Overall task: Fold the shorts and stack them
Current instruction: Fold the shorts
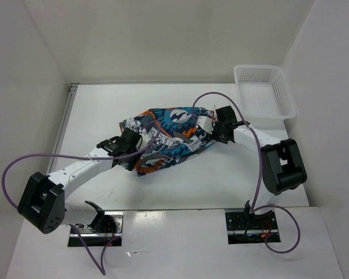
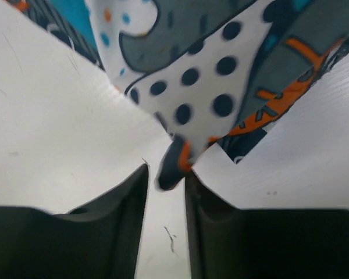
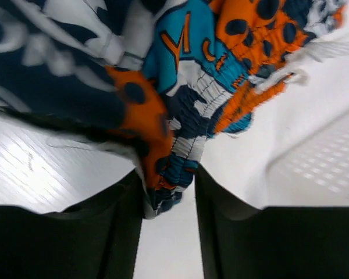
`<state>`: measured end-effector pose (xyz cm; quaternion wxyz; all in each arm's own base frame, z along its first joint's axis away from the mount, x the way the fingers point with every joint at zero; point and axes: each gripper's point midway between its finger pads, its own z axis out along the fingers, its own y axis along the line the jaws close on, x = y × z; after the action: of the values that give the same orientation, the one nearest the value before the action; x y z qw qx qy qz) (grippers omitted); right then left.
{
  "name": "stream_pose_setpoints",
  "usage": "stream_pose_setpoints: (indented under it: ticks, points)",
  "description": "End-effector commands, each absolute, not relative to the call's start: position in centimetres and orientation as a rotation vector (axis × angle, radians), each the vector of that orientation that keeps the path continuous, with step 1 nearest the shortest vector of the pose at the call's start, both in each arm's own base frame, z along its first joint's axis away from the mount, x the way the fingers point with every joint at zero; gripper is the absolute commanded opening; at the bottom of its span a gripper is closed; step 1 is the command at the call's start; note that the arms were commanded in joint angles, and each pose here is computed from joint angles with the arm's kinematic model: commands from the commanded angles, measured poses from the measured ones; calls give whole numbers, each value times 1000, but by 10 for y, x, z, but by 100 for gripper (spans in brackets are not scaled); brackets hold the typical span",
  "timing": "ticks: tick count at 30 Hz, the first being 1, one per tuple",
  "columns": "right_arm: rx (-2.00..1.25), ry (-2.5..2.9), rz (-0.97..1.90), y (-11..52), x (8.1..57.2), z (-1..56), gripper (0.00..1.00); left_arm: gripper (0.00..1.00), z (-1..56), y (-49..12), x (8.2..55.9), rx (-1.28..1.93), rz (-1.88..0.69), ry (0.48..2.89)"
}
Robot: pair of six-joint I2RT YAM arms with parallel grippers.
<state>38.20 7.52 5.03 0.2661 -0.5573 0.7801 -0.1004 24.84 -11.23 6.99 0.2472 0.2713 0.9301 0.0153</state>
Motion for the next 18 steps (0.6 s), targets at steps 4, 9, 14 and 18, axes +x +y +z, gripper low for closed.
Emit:
stream_pose_setpoints:
  ticks: [4,9,14,18]
  points:
    - [-1472,1987,-397,69,384,103,61,57,90,-106,213,792,-31,2629]
    - [-1464,1768,-363,72,354,177,86,63,145,-130,229,742,-211,2435]
    - [-1405,1659,-175,102,342,212,86,61,167,-97,324,430,-210,2356]
    - [-1244,1755,6,140,369,205,79,61,181,-81,391,331,-302,2318]
